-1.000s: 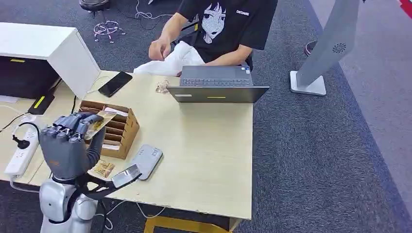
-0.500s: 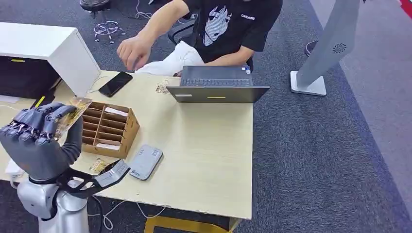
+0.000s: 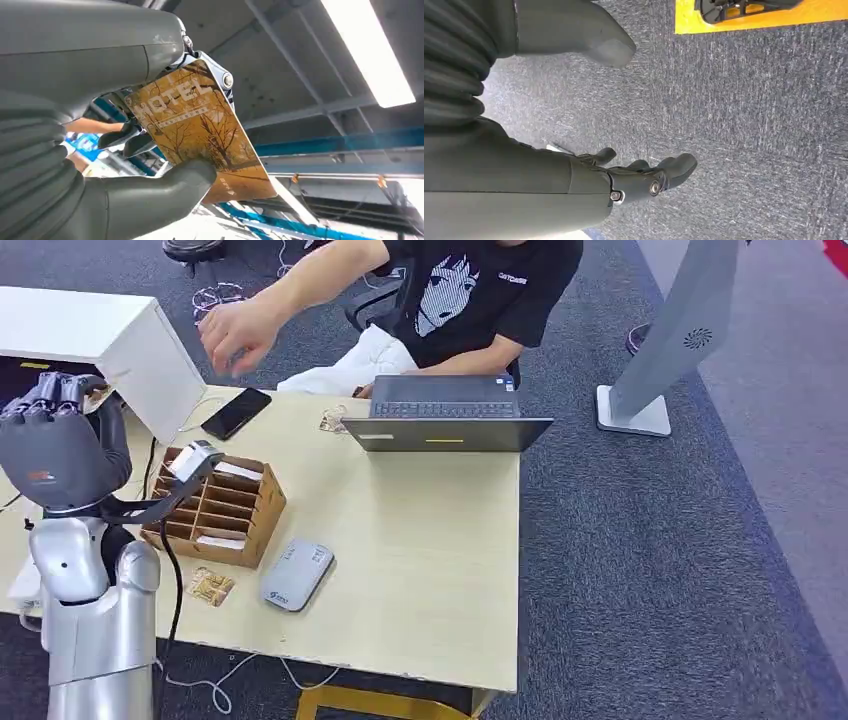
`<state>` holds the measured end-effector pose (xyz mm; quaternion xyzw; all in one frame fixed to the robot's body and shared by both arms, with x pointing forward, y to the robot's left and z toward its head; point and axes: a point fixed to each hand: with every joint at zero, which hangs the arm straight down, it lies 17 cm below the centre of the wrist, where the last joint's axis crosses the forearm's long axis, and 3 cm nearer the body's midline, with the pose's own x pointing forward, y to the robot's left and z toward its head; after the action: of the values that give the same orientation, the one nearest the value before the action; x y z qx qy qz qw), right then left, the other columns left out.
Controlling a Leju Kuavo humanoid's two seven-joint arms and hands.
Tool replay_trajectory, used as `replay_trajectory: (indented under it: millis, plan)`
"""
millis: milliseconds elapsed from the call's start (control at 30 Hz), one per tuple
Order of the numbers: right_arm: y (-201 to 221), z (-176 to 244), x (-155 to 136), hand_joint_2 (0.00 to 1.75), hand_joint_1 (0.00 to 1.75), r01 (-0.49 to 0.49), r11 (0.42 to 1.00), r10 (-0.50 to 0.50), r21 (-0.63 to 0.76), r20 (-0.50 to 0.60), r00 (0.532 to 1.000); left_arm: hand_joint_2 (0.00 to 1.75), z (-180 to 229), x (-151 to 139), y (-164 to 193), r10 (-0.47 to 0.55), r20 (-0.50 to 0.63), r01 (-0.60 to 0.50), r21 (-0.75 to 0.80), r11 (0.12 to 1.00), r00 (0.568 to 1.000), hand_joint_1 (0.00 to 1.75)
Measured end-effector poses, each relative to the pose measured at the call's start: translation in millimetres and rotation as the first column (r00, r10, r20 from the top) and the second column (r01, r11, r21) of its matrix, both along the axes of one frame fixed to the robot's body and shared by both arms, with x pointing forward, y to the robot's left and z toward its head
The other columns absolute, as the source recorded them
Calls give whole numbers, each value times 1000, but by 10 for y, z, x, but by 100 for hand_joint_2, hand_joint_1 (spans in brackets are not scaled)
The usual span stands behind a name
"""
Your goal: Pass the card to the sensor for recognition and then transmit it.
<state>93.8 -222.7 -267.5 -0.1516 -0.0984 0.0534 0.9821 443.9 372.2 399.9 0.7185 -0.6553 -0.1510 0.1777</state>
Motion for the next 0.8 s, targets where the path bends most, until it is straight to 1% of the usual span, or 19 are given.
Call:
replay_trajectory:
  millis: [100, 167, 267, 400, 467, 733, 800]
  plan:
    - [0, 0, 2, 175, 0, 0, 1000, 0, 0, 0, 1000, 175, -52, 75, 76, 16, -23, -16, 5, 1000, 1000, 175]
    - [0, 0, 3, 175, 0, -2, 1000, 2, -1, -1, 1000, 175, -74, 128, 205, 52, -35, -53, -25, 998, 998, 175]
    - [1, 2, 12, 175, 0, -2, 1000, 2, 0, -2, 1000, 175, -143, 328, 474, 114, -79, -120, -75, 990, 990, 175]
    - [7, 9, 59, 175, 0, -9, 1000, 9, 2, 3, 1000, 175, -192, 591, 741, 156, -136, -170, -93, 981, 978, 175]
    - [9, 10, 72, 175, 0, -5, 1000, 5, 4, 4, 1000, 175, -239, 676, 854, 166, -163, -184, -102, 978, 973, 175]
    - [-39, 5, 60, 175, 0, -30, 1000, 30, -6, 25, 999, 175, -521, 756, 1224, 214, -250, -248, -113, 962, 944, 175]
    - [-62, 0, 45, 175, 0, -32, 999, 33, -9, 25, 999, 175, -623, 781, 1352, 212, -279, -259, -142, 955, 937, 175]
